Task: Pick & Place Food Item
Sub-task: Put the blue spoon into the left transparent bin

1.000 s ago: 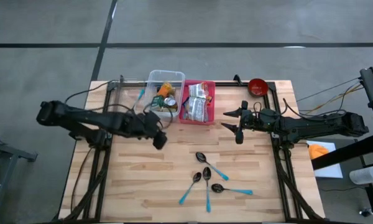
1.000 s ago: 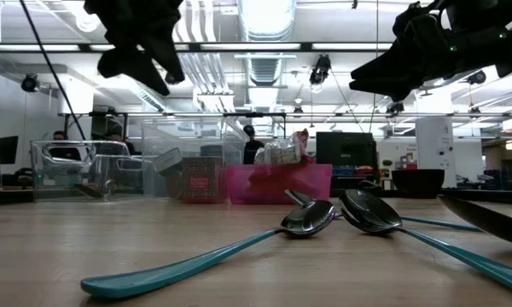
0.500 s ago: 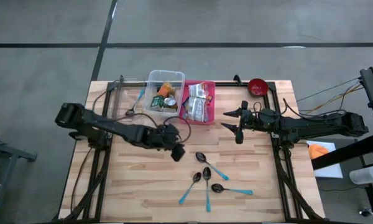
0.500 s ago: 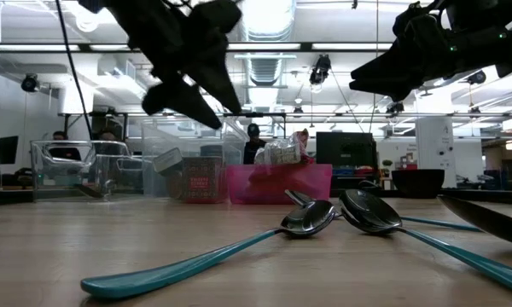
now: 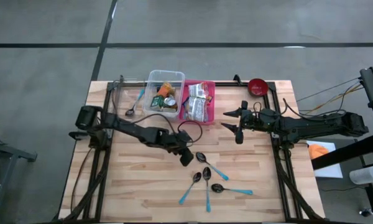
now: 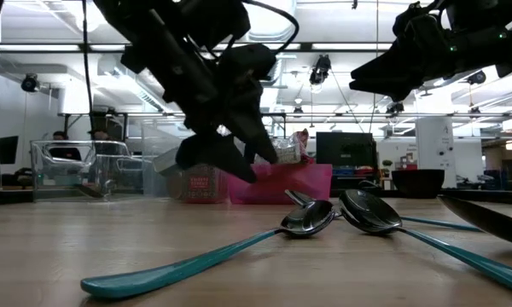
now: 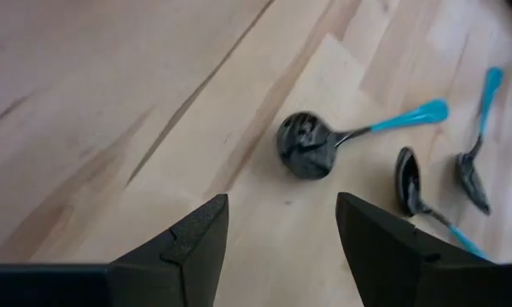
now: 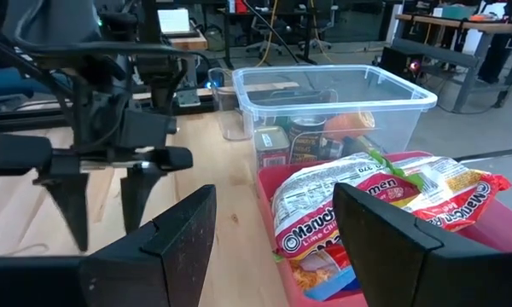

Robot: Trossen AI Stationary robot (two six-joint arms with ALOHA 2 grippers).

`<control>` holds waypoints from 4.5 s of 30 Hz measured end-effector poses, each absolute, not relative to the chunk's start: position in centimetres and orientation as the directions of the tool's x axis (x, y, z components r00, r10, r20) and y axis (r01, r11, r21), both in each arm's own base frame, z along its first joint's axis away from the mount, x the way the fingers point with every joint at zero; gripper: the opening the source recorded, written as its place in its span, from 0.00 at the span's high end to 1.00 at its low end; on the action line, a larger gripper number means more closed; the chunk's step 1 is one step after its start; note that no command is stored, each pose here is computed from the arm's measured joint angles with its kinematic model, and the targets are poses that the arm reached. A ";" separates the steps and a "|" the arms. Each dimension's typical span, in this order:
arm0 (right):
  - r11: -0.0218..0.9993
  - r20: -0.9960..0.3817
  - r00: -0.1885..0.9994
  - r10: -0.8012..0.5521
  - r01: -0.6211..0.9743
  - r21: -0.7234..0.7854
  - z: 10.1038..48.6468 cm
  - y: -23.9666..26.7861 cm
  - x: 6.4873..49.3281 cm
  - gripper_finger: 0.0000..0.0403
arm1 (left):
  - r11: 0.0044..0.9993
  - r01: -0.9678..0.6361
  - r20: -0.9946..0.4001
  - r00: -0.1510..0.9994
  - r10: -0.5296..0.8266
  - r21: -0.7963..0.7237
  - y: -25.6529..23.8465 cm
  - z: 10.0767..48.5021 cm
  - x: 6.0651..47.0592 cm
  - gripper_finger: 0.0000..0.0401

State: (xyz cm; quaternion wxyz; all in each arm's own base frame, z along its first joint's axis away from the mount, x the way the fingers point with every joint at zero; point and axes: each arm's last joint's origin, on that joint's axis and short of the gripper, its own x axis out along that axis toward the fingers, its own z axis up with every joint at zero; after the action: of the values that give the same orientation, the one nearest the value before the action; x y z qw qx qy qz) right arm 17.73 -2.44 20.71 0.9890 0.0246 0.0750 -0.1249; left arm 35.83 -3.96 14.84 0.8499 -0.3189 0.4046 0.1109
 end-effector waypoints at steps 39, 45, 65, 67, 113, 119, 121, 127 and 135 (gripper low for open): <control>0.968 -0.159 0.957 -0.244 0.251 0.029 20.7 -2.4 17.7 0.42 | 0.818 -0.291 -0.697 0.695 -0.176 -0.497 -2.3 11.1 38.7 0.65; 0.968 -0.159 0.957 -0.243 0.251 0.028 20.7 -2.4 17.7 0.42 | 0.816 -0.288 -0.696 0.694 -0.183 -0.501 -2.4 11.1 38.7 0.71; 0.968 -0.159 0.957 -0.243 0.251 0.029 20.7 -2.4 17.7 0.42 | 0.813 -0.268 -0.690 0.693 -0.210 -0.517 -2.4 11.2 38.7 0.84; 0.968 -0.159 0.957 -0.243 0.251 0.028 20.7 -2.4 17.7 0.42 | 0.813 -0.268 -0.690 0.693 -0.210 -0.517 -2.4 11.2 38.7 0.91; 0.968 -0.159 0.957 -0.244 0.251 0.028 20.7 -2.4 17.7 0.42 | 0.567 -0.808 -0.967 0.246 0.072 -0.163 -1.9 15.9 31.3 1.00; 0.968 -0.159 0.957 -0.243 0.251 0.029 20.7 -2.4 17.7 0.42 | 0.420 -0.907 -0.994 0.036 0.102 0.010 -3.1 16.0 28.9 1.00; 0.968 -0.159 0.957 -0.244 0.251 0.029 20.7 -2.4 17.7 0.42 | 0.370 -0.926 -0.993 -0.031 0.111 0.070 -3.5 16.0 28.1 1.00; 0.968 -0.159 0.957 -0.244 0.251 0.028 20.7 -2.4 17.7 0.42 | 0.248 -0.953 -0.981 -0.145 0.133 0.174 -4.9 16.1 26.7 1.00; 0.967 -0.159 0.957 -0.244 0.251 0.029 20.7 -2.4 17.7 0.42 | 0.101 -0.952 -0.949 -0.273 0.156 0.290 -7.1 15.4 24.3 1.00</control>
State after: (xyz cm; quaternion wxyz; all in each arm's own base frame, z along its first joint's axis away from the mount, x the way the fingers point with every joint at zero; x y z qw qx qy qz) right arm 17.72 -2.44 20.66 0.9888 0.0244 0.0774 -0.1252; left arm 24.27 -7.08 15.35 0.4870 -0.3555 0.5598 0.5684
